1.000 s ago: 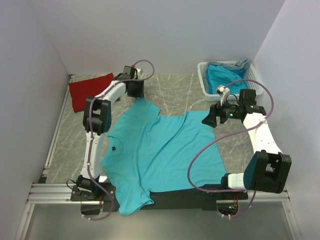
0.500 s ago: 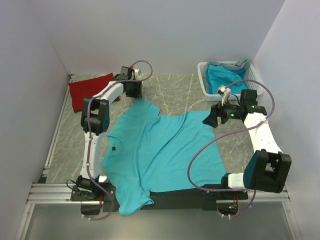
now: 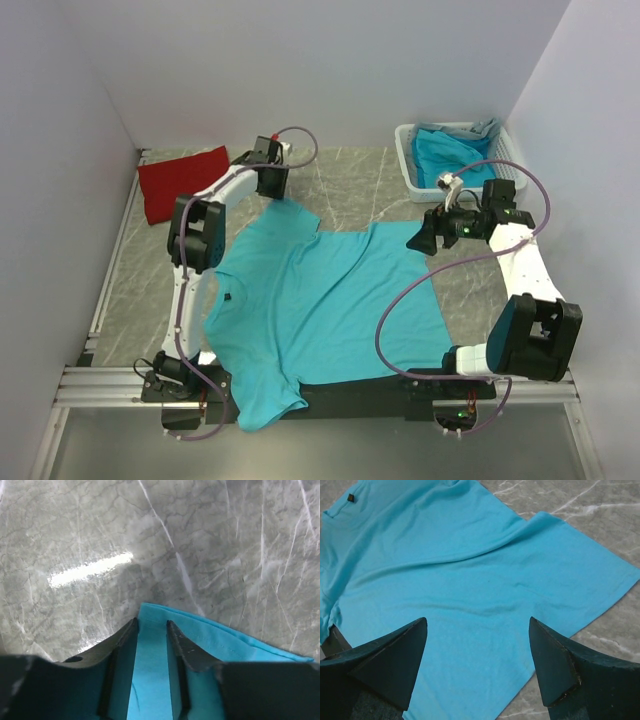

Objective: Fold and stack the t-shirts
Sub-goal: Flatten the tshirt out

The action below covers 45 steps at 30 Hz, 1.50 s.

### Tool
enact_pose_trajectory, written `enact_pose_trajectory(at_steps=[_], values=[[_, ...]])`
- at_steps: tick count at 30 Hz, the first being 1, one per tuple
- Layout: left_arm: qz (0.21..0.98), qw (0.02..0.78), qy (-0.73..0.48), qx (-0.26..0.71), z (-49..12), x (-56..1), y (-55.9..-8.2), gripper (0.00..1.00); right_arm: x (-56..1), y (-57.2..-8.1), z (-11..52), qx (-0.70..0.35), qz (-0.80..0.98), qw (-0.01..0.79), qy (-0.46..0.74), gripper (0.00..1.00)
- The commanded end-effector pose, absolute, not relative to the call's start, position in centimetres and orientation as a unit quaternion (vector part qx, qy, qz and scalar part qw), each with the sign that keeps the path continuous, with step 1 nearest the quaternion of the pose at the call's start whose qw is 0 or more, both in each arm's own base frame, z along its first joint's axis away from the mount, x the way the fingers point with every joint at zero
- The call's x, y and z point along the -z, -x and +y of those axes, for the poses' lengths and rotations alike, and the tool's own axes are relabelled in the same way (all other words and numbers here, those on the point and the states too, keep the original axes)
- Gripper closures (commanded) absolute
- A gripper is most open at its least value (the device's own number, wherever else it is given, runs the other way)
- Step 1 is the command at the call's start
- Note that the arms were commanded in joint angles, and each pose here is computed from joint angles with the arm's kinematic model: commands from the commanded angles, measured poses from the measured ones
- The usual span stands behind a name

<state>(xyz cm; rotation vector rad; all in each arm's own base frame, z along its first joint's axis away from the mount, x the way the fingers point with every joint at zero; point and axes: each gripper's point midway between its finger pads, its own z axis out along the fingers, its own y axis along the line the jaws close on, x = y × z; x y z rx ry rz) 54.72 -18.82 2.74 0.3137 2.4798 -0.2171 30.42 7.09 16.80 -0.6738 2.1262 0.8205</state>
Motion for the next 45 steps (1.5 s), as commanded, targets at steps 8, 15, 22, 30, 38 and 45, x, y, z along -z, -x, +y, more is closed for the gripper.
enact_pose_trajectory(at_steps=[8, 15, 22, 30, 38, 45], values=[[0.957, 0.254, -0.137, 0.008, -18.0, -0.2, -50.5, 0.69, -18.7, -31.1, 6.9, -0.323, 0.816, 0.394, 0.274, 0.12], [0.952, 0.274, -0.132, -0.027, -18.1, -0.9, -50.7, 0.96, -18.7, -31.1, 6.5, -0.318, 0.818, 0.396, 0.269, 0.12], [0.936, 0.346, -0.049, 0.046, -15.6, -7.7, -52.8, 1.00, -17.2, -31.7, 5.7, -0.297, 0.837, 0.382, 0.255, 0.17], [0.916, 0.376, -0.024, 0.137, -15.2, -11.5, -52.5, 1.00, -14.1, -35.3, 2.1, -0.200, 0.891, 0.369, 0.176, 0.32], [0.901, 0.395, -0.016, 0.179, -15.6, -14.1, -52.3, 1.00, -11.2, -40.4, 0.4, -0.096, 0.923, 0.347, 0.137, 0.37], [0.897, 0.397, -0.018, 0.193, -15.9, -14.5, -51.8, 1.00, -8.1, -43.9, 0.8, -0.036, 0.934, 0.321, 0.152, 0.48]])
